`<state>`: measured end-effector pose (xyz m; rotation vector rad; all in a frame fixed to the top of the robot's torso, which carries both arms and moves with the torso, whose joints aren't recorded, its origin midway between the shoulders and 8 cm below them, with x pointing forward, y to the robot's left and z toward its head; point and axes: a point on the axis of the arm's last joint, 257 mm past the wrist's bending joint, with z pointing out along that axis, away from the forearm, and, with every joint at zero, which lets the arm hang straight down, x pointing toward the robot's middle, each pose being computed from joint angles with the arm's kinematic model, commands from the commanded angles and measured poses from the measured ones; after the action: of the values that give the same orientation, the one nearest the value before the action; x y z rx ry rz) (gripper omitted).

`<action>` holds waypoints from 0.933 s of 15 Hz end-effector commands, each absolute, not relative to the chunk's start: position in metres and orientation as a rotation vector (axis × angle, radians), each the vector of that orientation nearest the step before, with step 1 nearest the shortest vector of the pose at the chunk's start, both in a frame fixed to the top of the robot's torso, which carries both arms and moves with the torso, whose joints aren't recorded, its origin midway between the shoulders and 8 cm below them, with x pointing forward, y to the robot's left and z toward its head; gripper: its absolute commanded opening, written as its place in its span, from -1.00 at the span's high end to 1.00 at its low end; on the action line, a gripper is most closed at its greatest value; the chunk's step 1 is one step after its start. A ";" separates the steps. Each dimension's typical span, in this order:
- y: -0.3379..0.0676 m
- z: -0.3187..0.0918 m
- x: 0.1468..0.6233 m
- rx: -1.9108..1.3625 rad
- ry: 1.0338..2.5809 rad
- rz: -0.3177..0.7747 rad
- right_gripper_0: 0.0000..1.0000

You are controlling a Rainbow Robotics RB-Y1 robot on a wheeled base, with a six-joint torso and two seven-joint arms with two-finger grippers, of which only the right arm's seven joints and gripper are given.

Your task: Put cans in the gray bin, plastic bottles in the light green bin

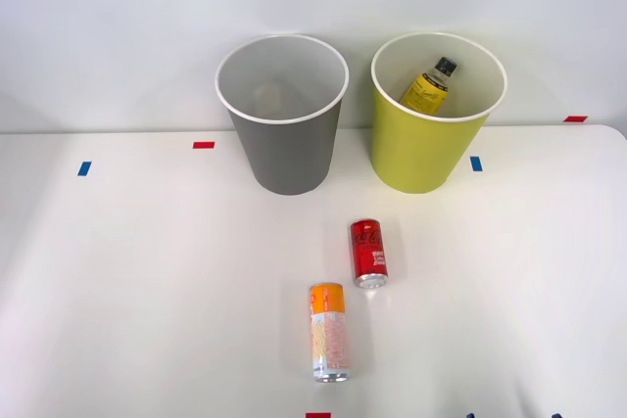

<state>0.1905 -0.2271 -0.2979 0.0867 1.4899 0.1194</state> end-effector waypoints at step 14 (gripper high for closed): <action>-0.227 -0.298 0.190 0.087 1.490 0.119 -1.00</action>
<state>0.1905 -0.2271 -0.2979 0.0867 1.4899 0.1194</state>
